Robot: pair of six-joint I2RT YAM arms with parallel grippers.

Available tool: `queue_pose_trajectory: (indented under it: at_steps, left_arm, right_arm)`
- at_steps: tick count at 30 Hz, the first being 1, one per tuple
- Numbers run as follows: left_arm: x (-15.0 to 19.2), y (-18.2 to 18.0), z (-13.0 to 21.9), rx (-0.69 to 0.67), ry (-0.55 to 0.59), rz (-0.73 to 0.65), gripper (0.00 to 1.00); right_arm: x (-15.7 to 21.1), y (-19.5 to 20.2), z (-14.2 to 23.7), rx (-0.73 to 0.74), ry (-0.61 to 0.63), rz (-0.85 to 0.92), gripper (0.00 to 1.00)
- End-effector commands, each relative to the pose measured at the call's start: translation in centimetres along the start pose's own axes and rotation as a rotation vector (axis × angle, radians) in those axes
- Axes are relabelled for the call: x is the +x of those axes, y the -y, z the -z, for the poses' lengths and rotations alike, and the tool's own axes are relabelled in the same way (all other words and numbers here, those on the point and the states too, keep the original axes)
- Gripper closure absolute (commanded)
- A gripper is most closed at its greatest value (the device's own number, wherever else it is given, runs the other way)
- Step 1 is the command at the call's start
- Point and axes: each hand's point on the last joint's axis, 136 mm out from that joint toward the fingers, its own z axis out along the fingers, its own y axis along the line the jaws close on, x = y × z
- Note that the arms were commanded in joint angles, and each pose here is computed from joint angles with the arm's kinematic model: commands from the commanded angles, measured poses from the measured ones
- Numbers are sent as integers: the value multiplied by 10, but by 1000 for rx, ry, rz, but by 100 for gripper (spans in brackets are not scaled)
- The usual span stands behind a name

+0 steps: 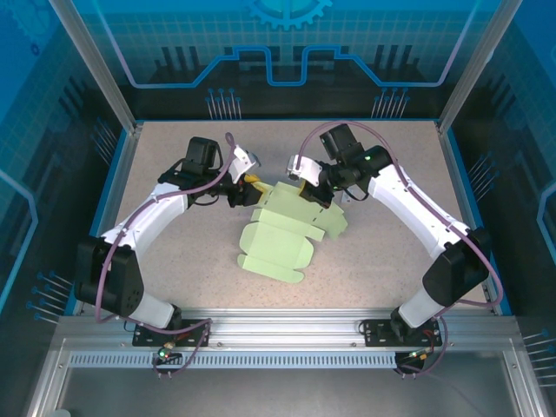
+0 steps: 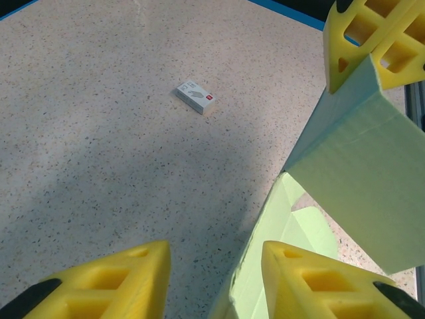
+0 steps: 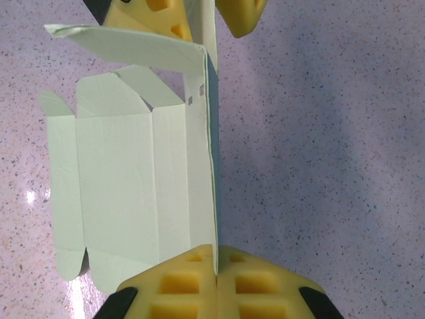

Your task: Fold the paper box

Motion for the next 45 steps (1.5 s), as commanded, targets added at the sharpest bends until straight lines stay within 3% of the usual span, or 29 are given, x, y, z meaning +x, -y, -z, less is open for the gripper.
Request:
queue_pose_trajectory:
  at_steps: [1,12,21,28,36,45]
  left_arm:
    - [-8,1,7,-18,29,-23,57]
    - [11,11,3,21,20,60,64]
    - [24,28,1,96,31,100,62]
    - [45,0,-12,-13,-25,160,57]
    - [68,-34,-31,-80,-79,294,55]
    - [71,-49,-24,-108,-46,354,52]
  right_arm:
    - [-9,-1,6,-4,13,15,100]
    - [-2,15,-1,26,-28,-70,100]
    - [-2,25,-6,31,-24,-119,100]
    - [26,45,-35,219,-191,-50,100]
    - [32,67,-67,439,-278,105,100]
    - [43,78,-90,598,-313,227,100]
